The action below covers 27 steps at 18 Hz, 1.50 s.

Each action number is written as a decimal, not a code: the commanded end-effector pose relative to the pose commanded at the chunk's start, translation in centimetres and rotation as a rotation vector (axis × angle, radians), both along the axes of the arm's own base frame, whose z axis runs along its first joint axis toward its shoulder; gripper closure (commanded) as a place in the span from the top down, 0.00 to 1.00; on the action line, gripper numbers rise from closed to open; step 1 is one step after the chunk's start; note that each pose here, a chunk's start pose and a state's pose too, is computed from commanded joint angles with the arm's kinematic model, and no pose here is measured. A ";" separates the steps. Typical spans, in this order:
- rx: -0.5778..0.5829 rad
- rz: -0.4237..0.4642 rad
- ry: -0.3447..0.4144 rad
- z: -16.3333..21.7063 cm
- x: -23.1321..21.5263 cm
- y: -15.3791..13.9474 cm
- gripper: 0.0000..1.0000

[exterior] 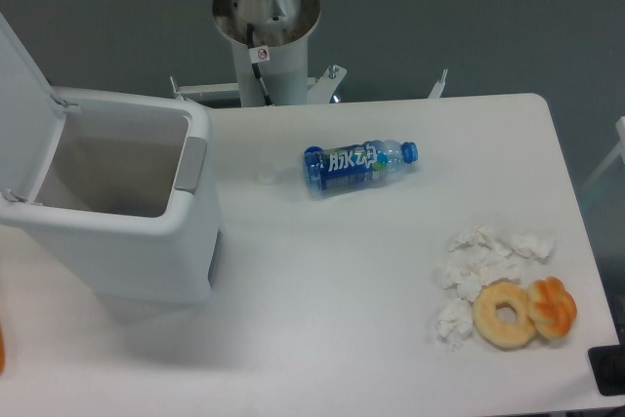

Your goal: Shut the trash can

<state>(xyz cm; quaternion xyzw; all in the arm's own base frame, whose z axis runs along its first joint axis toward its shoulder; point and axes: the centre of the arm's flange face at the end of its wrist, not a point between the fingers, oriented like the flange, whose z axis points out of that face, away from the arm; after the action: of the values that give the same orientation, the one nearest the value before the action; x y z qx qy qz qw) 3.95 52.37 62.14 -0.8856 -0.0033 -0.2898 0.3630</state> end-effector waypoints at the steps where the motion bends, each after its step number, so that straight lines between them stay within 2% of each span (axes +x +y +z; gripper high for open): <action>1: -0.003 0.000 -0.001 -0.2 0.0 0.1 1.00; 8: -0.028 -0.004 0.005 -1.9 -0.7 1.7 1.00; 12: -0.022 -0.001 0.012 -1.8 -0.9 1.7 1.00; 15: -0.043 0.043 0.066 -2.3 -1.5 1.7 1.00; 24: -0.034 0.095 0.097 -2.4 -5.1 1.6 1.00; 27: -0.040 0.124 0.164 -2.7 -6.4 1.5 1.00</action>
<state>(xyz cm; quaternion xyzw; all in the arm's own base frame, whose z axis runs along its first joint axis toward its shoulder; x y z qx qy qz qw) -2.45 53.85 59.47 -0.9114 -0.0340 -0.1931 0.3617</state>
